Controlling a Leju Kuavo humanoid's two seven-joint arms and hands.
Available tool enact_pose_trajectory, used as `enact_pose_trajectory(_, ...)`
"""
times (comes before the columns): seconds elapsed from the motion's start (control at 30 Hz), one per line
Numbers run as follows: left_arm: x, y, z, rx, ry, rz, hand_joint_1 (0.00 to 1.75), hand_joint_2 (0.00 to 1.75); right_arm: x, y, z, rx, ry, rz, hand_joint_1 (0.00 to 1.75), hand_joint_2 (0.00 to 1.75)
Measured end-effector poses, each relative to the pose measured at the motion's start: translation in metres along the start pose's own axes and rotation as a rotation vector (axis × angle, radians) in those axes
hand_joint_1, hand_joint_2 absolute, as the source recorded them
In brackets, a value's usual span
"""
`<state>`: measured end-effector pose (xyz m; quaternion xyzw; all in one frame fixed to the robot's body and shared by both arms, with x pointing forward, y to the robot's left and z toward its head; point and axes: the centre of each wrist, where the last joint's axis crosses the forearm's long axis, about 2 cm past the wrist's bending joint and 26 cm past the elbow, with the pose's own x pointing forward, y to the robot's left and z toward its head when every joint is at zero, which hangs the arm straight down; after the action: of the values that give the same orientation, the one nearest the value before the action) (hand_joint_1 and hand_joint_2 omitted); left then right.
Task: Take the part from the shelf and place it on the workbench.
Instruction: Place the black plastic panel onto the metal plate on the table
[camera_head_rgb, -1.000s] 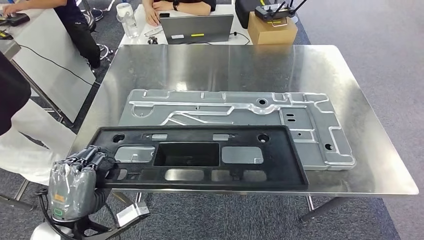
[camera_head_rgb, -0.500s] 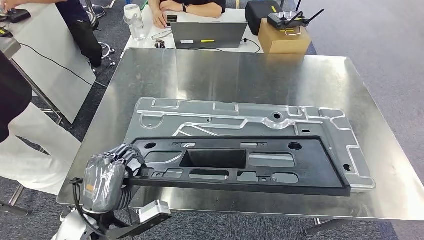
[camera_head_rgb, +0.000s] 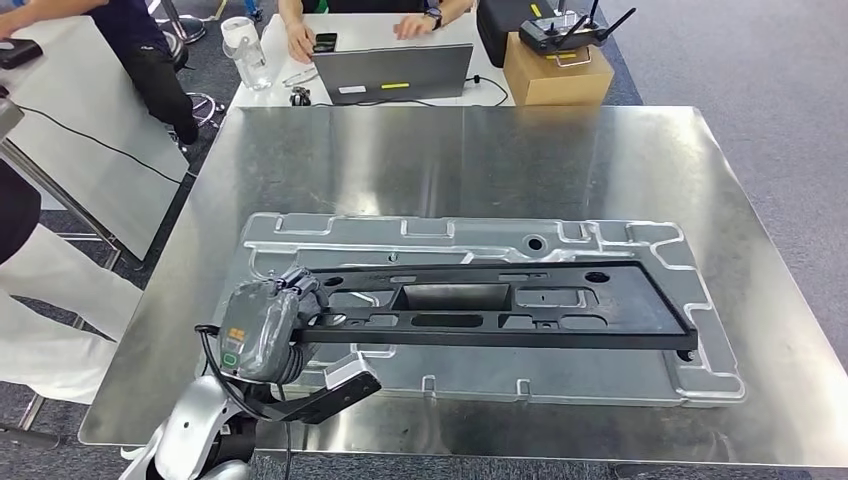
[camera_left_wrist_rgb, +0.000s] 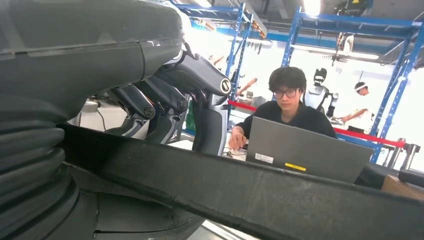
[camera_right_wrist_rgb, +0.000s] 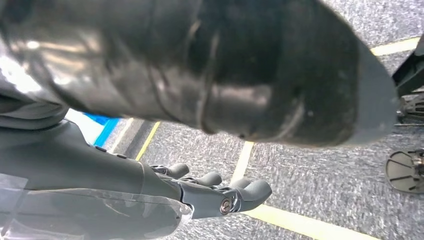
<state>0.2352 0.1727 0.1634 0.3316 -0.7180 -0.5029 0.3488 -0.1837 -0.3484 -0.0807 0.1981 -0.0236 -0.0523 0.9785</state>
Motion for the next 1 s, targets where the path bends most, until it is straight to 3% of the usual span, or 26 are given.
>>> enact_pose_trajectory(0.47, 0.003, -0.007, -0.005, -0.047, 0.015, -0.008, 1.75, 1.75, 0.001, 0.000, 0.000, 0.004, -0.001, 0.001, 0.00, 0.00)
enact_pose_trajectory(1.0, -0.002, -0.026, -0.046, -0.151, 0.127, -0.175, 1.75, 1.75, 0.014, -0.017, 0.006, 0.020, 0.025, 0.057, 0.00, 0.00)
